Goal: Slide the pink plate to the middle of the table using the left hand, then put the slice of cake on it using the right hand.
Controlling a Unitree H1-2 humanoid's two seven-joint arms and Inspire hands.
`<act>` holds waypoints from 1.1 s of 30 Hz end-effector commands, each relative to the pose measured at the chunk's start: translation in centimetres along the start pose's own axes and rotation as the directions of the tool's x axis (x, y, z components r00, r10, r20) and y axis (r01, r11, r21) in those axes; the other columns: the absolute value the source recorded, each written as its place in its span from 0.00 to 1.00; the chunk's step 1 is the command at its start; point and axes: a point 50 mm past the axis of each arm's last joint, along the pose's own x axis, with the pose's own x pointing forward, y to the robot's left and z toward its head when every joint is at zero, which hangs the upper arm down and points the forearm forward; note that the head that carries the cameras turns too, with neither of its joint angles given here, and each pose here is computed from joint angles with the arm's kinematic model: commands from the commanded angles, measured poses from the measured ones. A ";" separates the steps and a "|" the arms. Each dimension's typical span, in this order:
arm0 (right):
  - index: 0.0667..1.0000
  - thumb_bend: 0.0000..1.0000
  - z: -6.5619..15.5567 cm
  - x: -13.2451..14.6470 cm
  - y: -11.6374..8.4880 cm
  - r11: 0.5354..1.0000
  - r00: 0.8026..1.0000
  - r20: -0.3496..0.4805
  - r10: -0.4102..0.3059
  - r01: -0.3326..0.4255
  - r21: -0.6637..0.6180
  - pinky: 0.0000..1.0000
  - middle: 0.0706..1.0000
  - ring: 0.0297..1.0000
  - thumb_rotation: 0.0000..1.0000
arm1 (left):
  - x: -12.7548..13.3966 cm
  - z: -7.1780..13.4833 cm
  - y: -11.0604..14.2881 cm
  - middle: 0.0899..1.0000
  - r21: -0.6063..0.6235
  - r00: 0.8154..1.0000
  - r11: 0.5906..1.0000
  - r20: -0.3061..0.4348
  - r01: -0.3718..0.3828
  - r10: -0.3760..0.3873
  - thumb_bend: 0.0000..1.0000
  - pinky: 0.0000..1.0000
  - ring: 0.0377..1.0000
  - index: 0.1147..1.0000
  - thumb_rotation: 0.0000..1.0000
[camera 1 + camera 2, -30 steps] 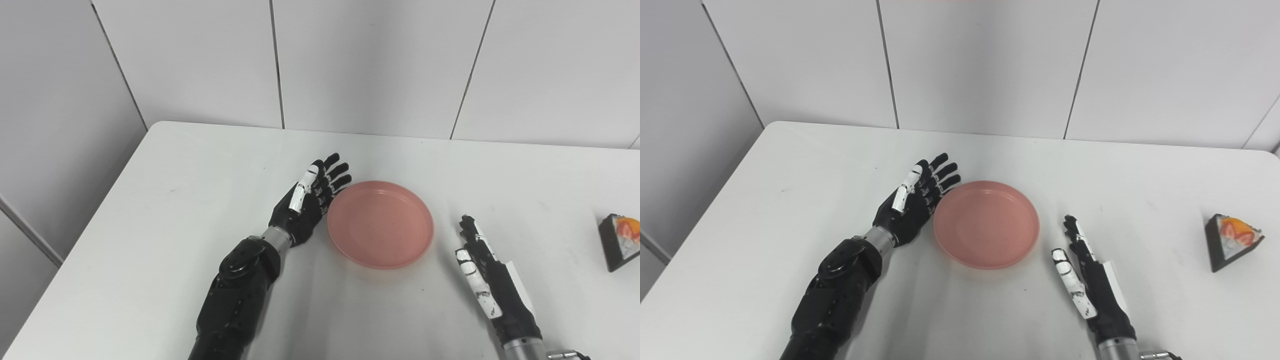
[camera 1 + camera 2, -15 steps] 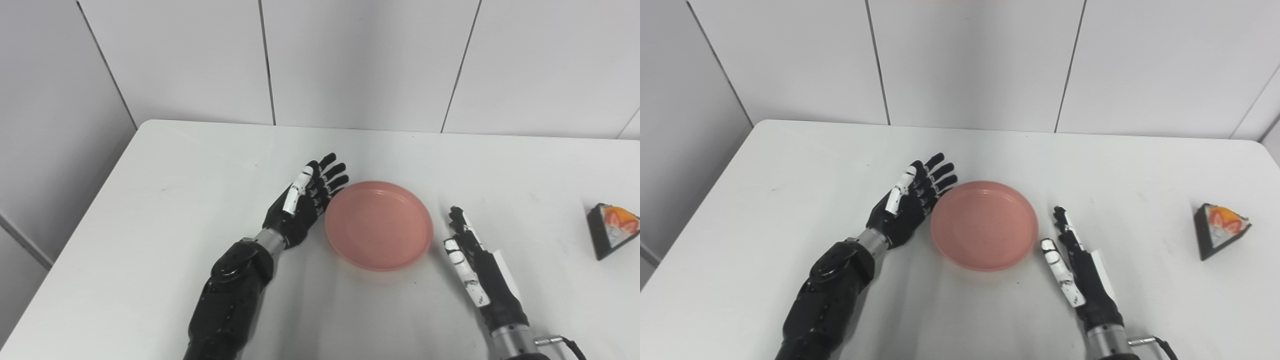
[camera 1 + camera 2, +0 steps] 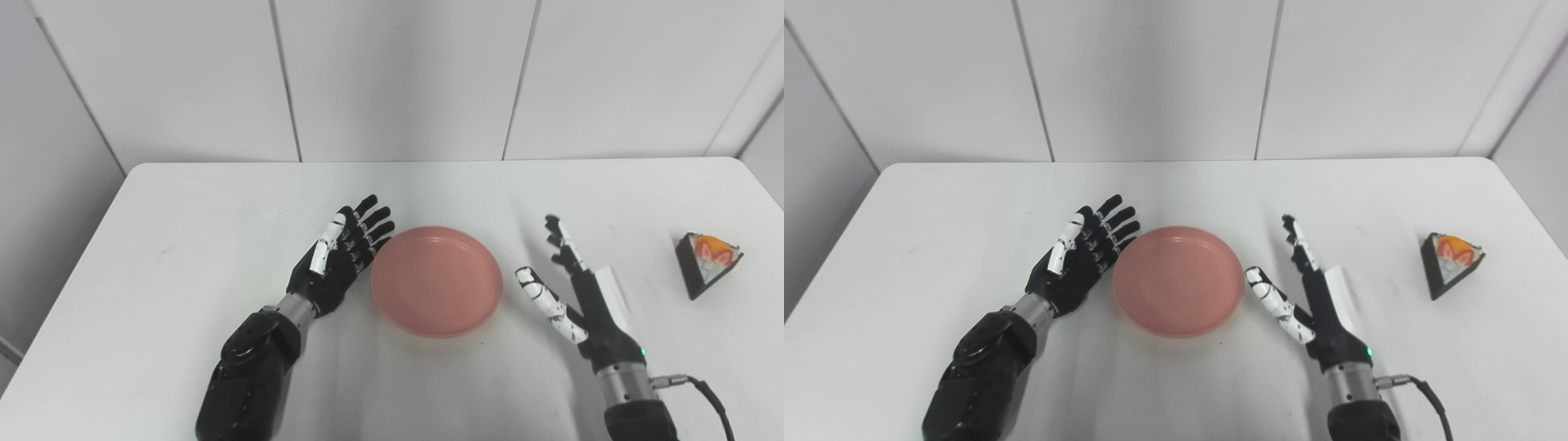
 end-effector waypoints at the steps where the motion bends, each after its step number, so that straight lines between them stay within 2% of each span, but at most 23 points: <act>1: 0.96 0.53 1.8 1.3 -2.1 0.997 0.996 0.060 -0.065 0.068 -0.047 0.84 0.94 0.90 0.88 | -2.3 -3.8 2.1 0.94 -0.037 0.986 0.996 -0.149 -0.084 0.078 0.40 0.92 0.93 0.94 1.00; 9: 0.95 0.56 3.5 2.8 -5.6 0.971 0.983 0.096 -0.156 0.170 -0.170 0.78 0.93 0.88 0.76 | -2.9 -4.1 3.8 0.92 -0.053 0.986 0.995 -0.150 -0.079 0.071 0.41 0.91 0.91 0.93 1.00; 11: 0.95 0.60 3.8 2.9 -6.5 0.958 0.977 0.095 -0.192 0.207 -0.196 0.77 0.94 0.88 0.71 | -3.1 -4.2 4.5 0.92 -0.053 0.986 0.996 -0.154 -0.075 0.066 0.42 0.90 0.91 0.92 1.00; 15: 0.94 0.64 4.2 3.2 -8.1 0.932 0.966 0.092 -0.242 0.258 -0.255 0.75 0.94 0.88 0.67 | -3.3 -4.4 5.6 0.91 -0.064 0.985 0.995 -0.161 -0.077 0.066 0.42 0.89 0.90 0.91 0.99; 18: 0.92 0.68 4.4 3.2 -9.8 0.888 0.951 0.089 -0.295 0.307 -0.342 0.71 0.93 0.86 0.63 | -3.4 -4.6 6.6 0.90 -0.090 0.984 0.993 -0.166 -0.081 0.065 0.43 0.88 0.88 0.90 0.94; 22: 0.89 0.75 4.2 3.3 -11.7 0.834 0.930 0.068 -0.361 0.355 -0.423 0.71 0.92 0.85 0.61 | -3.6 -4.6 7.8 0.88 -0.094 0.980 0.990 -0.179 -0.102 0.084 0.43 0.85 0.86 0.88 0.95; 23: 0.89 0.75 3.9 3.2 -12.4 0.808 0.923 0.062 -0.379 0.363 -0.463 0.71 0.91 0.85 0.60 | -3.6 -4.6 8.1 0.88 -0.090 0.979 0.990 -0.184 -0.109 0.091 0.43 0.85 0.86 0.88 0.95; 26: 0.89 0.80 3.0 3.2 -14.2 0.741 0.904 0.026 -0.427 0.366 -0.563 0.69 0.91 0.85 0.67 | -3.7 -4.5 8.9 0.87 -0.082 0.975 0.989 -0.195 -0.125 0.107 0.43 0.84 0.85 0.86 0.97; 30: 0.89 0.80 2.2 3.2 -15.5 0.711 0.885 -0.041 -0.463 0.343 -0.614 0.67 0.91 0.85 0.63 | -3.8 -4.5 9.6 0.87 -0.068 0.971 0.988 -0.203 -0.139 0.123 0.43 0.84 0.85 0.87 0.97; 33: 0.89 0.80 1.4 3.2 -16.5 0.687 0.875 -0.092 -0.475 0.304 -0.660 0.61 0.91 0.83 0.62 | -3.8 -4.5 10.1 0.87 -0.055 0.968 0.987 -0.210 -0.150 0.136 0.44 0.85 0.86 0.87 0.96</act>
